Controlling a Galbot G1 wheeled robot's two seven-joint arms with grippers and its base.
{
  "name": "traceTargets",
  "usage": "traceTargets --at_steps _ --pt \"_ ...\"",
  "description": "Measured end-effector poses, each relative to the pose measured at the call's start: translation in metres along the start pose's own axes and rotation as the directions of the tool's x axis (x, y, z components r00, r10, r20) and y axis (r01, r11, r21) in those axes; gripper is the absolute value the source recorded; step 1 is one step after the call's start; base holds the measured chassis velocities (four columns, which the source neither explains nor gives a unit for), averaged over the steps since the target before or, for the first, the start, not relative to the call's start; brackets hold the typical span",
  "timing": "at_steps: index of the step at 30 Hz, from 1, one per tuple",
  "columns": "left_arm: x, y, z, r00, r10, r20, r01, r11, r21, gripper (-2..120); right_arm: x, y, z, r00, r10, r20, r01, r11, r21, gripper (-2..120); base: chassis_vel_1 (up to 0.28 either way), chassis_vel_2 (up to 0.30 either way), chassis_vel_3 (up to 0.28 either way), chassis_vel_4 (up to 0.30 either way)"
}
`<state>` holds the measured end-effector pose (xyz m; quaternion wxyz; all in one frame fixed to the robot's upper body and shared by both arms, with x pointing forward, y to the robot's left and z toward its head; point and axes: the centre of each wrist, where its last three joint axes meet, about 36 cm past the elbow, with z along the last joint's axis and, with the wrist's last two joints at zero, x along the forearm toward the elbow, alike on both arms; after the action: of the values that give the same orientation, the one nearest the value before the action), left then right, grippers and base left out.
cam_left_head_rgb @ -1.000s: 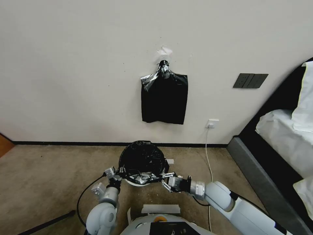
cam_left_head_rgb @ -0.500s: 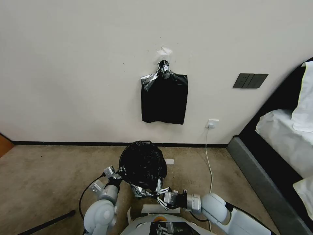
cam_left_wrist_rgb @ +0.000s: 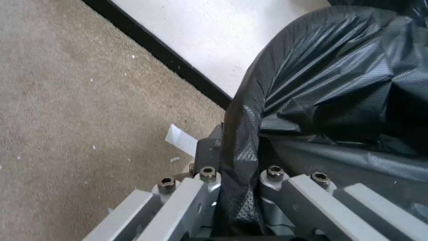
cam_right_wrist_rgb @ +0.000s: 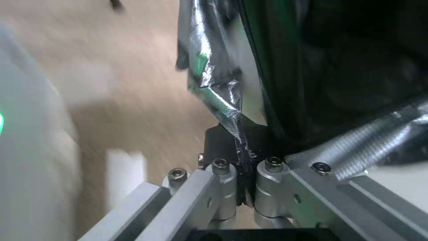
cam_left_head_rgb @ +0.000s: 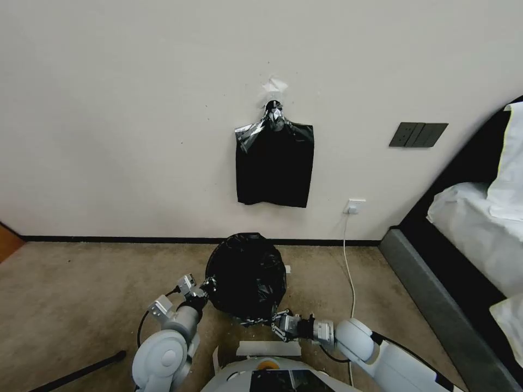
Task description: Place a trash bag onto the trash bin.
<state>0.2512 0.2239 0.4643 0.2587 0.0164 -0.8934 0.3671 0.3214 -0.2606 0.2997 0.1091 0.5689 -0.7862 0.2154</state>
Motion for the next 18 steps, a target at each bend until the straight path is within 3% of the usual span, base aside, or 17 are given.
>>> traceTargets --at_steps 6,13,15,18 --pt "0.007 -0.005 -0.002 1.000 0.006 -0.009 -0.005 1.000 0.017 2 0.002 -0.006 0.018 0.999 0.034 -0.042 -0.034 0.999 -0.008 0 0.000 0.000 0.000 0.000" --pt "0.009 -0.006 -0.003 1.000 -0.008 -0.008 0.008 1.000 0.018 2 0.003 -0.003 0.018 0.998 0.037 -0.044 -0.037 0.999 -0.013 0 0.000 0.000 0.000 0.000" --pt "0.009 -0.006 -0.003 1.000 -0.014 -0.004 0.014 1.000 0.007 2 0.004 0.000 0.015 0.999 0.029 -0.039 -0.030 0.999 -0.016 4 0.000 0.000 0.000 0.000" --pt "0.003 -0.002 -0.004 0.999 -0.038 0.004 0.038 0.999 -0.013 2 0.004 0.007 0.003 1.000 -0.012 -0.008 0.012 1.000 -0.016 19 0.000 0.000 0.000 0.000"
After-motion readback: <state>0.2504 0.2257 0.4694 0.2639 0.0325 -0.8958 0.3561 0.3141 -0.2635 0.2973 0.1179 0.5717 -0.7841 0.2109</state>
